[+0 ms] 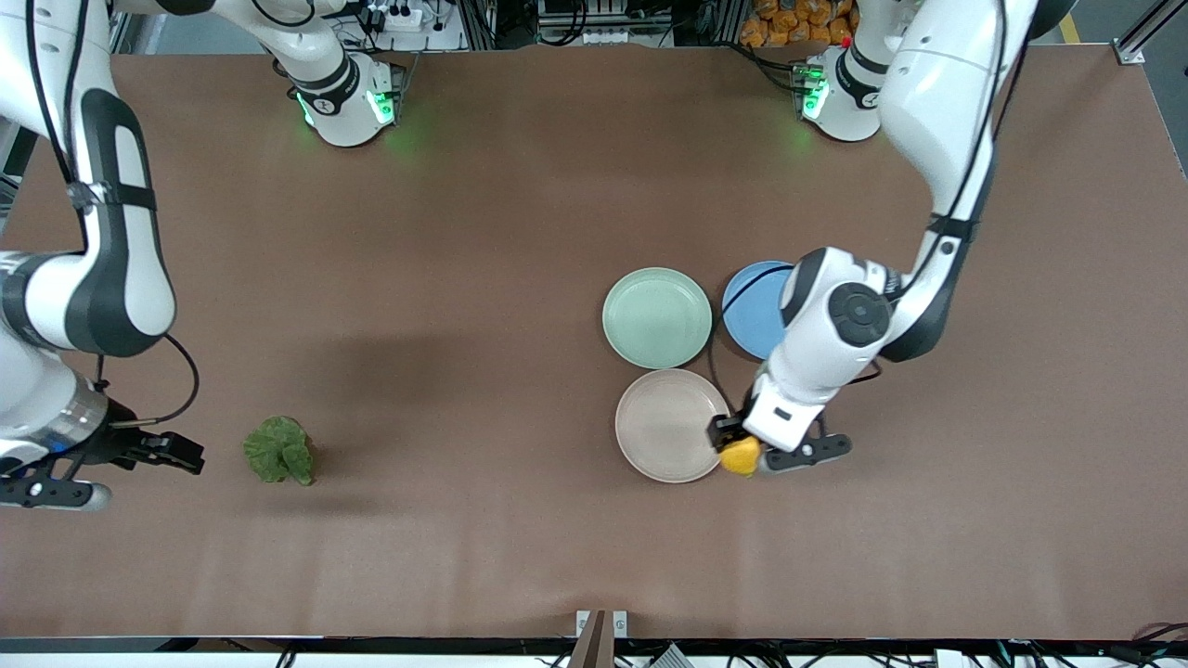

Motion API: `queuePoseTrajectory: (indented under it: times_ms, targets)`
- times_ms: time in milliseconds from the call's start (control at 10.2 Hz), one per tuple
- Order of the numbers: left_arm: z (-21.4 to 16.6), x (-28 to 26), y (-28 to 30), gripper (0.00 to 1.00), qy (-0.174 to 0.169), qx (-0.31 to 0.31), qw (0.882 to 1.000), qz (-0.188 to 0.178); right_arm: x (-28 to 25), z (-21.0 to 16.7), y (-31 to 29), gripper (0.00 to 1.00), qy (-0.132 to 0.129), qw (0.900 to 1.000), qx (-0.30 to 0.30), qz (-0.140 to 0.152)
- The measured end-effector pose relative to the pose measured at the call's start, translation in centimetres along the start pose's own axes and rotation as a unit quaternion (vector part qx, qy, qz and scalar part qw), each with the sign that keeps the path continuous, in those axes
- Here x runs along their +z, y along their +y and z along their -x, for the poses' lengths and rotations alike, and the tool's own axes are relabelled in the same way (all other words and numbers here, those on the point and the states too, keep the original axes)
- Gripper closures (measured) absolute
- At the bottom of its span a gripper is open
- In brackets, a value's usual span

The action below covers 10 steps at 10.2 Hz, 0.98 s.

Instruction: Pick lemon and lettuce from plates

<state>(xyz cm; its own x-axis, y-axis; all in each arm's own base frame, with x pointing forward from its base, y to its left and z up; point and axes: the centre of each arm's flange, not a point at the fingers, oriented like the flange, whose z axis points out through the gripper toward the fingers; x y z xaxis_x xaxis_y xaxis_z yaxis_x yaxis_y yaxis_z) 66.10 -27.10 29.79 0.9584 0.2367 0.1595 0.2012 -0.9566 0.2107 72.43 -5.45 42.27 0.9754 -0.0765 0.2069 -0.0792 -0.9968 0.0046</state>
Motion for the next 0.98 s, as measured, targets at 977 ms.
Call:
queuePoseTrajectory:
  times_ms: [977]
  targets:
    - [-1.6, -3.1, -22.4, 0.33, -0.099, 0.132, 0.984, -0.063, -21.1, 5.7, 0.3, 0.0, -0.045, 0.999, -0.003, -0.018]
